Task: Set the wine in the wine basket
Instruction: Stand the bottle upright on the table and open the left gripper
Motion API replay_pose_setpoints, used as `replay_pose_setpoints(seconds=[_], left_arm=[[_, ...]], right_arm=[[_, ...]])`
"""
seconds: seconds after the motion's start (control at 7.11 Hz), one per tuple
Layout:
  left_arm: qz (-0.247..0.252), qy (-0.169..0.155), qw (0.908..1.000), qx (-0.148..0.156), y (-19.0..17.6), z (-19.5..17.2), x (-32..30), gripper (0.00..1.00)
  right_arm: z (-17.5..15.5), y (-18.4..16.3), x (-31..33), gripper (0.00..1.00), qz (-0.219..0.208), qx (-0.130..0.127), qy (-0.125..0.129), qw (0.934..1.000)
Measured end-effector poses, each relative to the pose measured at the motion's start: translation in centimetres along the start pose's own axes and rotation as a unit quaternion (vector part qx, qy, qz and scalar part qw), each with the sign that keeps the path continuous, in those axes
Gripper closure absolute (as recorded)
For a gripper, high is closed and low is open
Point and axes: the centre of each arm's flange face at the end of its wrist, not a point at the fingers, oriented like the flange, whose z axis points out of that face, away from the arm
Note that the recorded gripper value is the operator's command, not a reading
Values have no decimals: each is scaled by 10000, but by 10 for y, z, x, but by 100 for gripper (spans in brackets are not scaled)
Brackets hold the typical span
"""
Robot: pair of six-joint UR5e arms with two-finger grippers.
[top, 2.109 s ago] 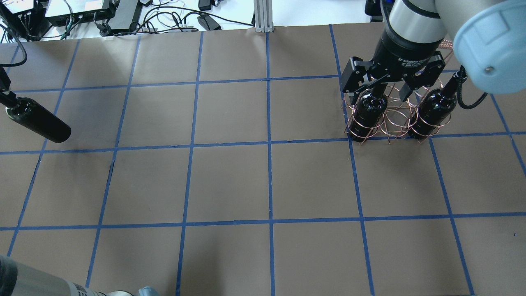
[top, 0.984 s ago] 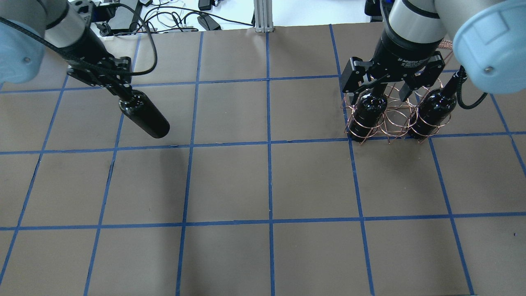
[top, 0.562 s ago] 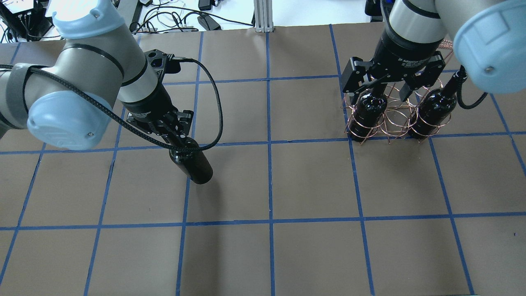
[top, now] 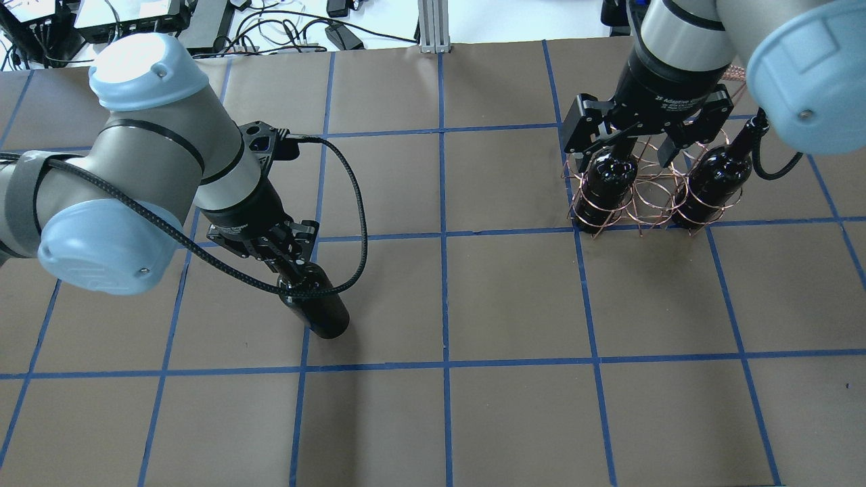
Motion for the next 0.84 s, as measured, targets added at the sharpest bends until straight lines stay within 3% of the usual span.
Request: replay_pose_setpoints(seconds=[0.28, 0.42, 0.56, 0.7, 0.84], left_arm=[[5, -4, 10000, -95, 1, 4, 1, 100], [2, -3, 9999, -129, 0, 7, 1, 84], [-5, -1, 9999, -162, -2, 9, 0, 22], [-26, -3, 9998, -182, -3, 10, 0, 0], [-71, -10, 9998, -160, -5, 8, 0, 0]], right_arm=[[0, 0, 0, 0, -1, 0, -3, 10000], [0, 0, 0, 0, -4, 0, -2, 10000], [0, 0, 0, 0, -8, 0, -1, 10000], [0, 0, 0, 0, -9, 0, 0, 10000], [0, 0, 0, 0, -10, 0, 0, 10000]])
